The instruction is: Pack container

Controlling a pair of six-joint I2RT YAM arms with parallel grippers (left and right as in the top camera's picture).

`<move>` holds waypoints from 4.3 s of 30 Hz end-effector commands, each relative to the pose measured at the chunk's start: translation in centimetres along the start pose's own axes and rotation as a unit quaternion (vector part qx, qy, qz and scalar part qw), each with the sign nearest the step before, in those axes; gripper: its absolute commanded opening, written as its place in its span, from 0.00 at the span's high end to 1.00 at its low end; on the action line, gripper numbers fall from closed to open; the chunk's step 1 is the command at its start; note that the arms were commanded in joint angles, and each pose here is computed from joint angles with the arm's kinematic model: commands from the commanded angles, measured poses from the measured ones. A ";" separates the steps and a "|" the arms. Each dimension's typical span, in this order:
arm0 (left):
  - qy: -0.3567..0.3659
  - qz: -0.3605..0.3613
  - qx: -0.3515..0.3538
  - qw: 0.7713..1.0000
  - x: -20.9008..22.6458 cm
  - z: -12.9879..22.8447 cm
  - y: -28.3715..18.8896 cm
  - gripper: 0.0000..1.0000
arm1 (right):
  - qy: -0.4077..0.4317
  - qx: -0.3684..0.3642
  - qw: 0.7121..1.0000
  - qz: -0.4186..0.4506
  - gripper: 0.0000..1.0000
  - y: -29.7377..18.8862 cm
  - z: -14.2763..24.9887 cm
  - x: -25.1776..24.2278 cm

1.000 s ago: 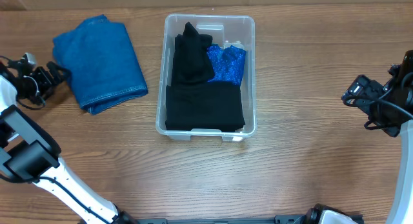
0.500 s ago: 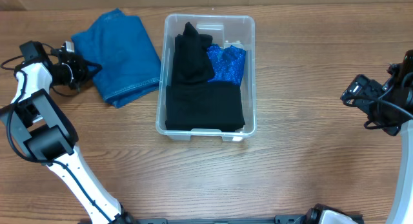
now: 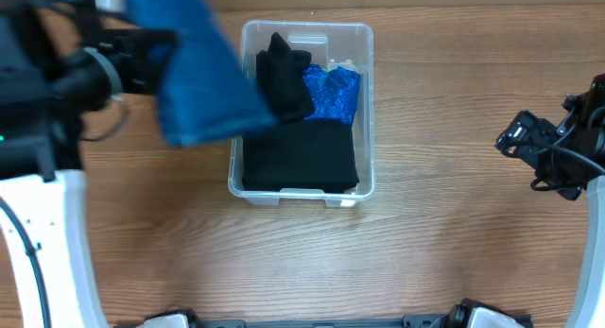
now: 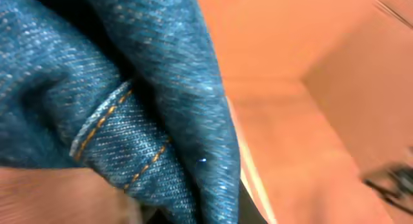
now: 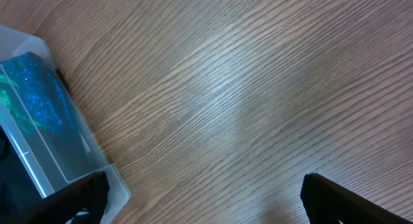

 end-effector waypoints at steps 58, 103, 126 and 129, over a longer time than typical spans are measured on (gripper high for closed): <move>0.055 -0.269 0.508 0.817 5.7 27.2 21.5 0.96 | -0.004 -0.006 1.000 -0.019 0.00 -0.7 -0.1 0.7; -0.027 -0.359 0.049 0.932 0.4 24.8 -16.7 0.00 | -0.254 -0.123 0.941 -0.185 0.00 -4.4 14.1 1.5; -0.027 -0.359 0.049 0.932 0.4 24.8 -16.7 0.00 | -0.272 -0.360 0.838 -0.306 0.00 6.2 13.3 2.3; -0.027 -0.359 0.049 0.932 0.4 24.8 -16.7 0.00 | -0.272 -0.361 0.838 -0.306 0.00 6.2 13.3 2.3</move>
Point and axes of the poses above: each gripper's point midway between its finger pads, its own y axis out along the fingers, its own x axis along the line the jaws close on, z = x × y, the point moved 1 cm from there along -y, back along the fingers, and after that the axes turned 10 degrees about y, right-handed, at the moved point
